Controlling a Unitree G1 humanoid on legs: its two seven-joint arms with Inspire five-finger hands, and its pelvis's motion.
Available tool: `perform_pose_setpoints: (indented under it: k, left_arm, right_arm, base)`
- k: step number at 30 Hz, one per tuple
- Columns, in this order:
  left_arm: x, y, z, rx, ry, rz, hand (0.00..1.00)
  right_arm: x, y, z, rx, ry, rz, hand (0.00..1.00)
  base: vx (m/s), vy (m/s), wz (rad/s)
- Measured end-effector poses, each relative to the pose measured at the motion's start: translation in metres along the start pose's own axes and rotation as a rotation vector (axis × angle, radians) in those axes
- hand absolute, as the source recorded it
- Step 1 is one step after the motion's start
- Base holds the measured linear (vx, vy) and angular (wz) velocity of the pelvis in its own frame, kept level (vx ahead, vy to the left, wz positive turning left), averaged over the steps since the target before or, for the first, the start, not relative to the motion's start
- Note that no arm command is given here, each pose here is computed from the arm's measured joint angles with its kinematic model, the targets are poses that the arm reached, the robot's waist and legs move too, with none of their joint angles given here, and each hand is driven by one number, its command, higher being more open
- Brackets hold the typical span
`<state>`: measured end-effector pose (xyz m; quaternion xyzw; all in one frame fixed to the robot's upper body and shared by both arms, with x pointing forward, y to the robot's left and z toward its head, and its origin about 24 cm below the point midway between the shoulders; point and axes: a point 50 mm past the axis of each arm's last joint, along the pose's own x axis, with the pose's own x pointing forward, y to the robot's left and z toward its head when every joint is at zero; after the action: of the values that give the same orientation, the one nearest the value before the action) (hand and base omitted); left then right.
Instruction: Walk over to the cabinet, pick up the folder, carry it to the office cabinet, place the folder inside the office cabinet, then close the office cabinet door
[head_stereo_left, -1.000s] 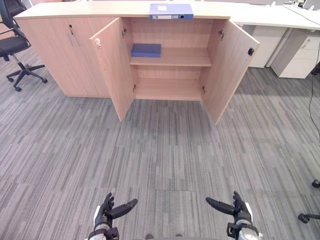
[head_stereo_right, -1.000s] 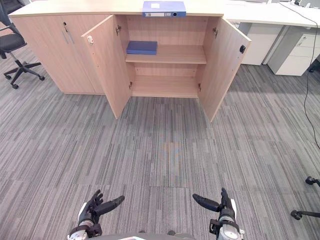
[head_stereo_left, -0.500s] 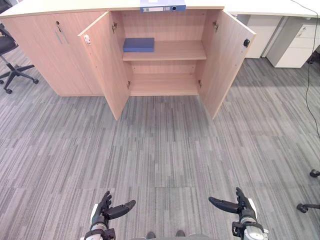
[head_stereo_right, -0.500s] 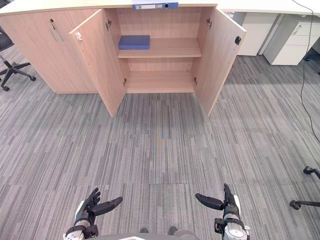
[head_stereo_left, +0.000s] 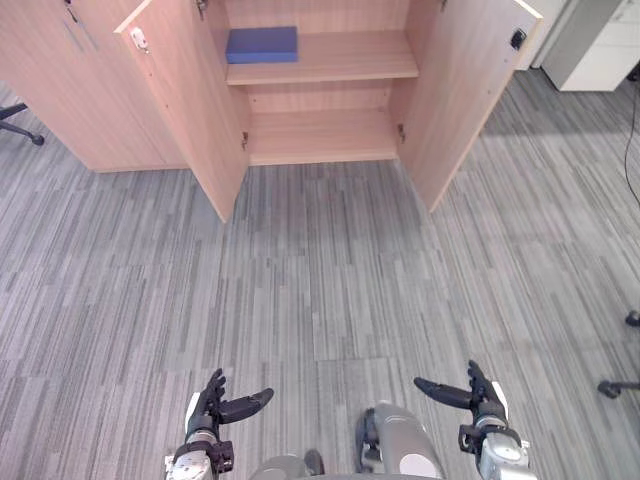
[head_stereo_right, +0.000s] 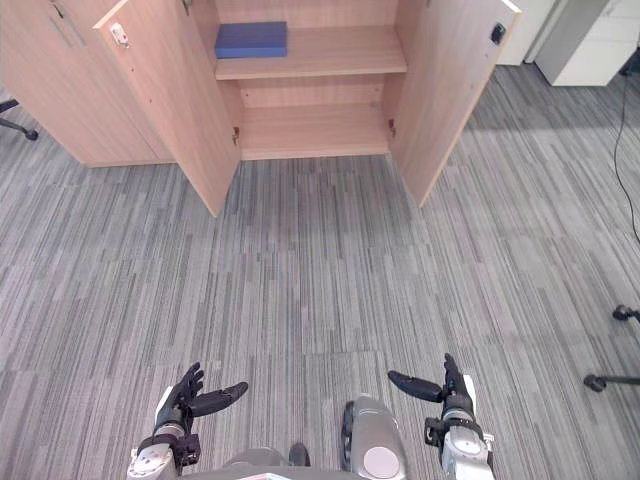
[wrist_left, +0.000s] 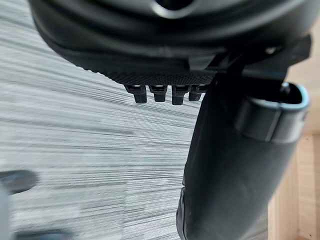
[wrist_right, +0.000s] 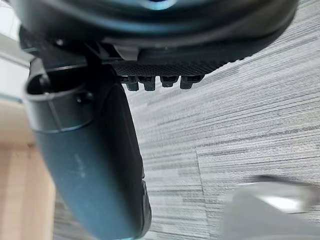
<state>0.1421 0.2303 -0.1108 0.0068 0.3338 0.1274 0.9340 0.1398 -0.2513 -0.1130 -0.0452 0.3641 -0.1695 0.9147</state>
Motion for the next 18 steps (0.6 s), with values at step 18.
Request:
perform_pose_setpoints:
  k: [18]
  left_arm:
    - [-0.001,-0.009,-0.005,-0.056,0.015,-0.007,1.00]
  right_arm:
    - [0.014,0.026,0.031,0.049,-0.073,0.049,1.00]
  base:
    - [0.59,0.013,-0.06]
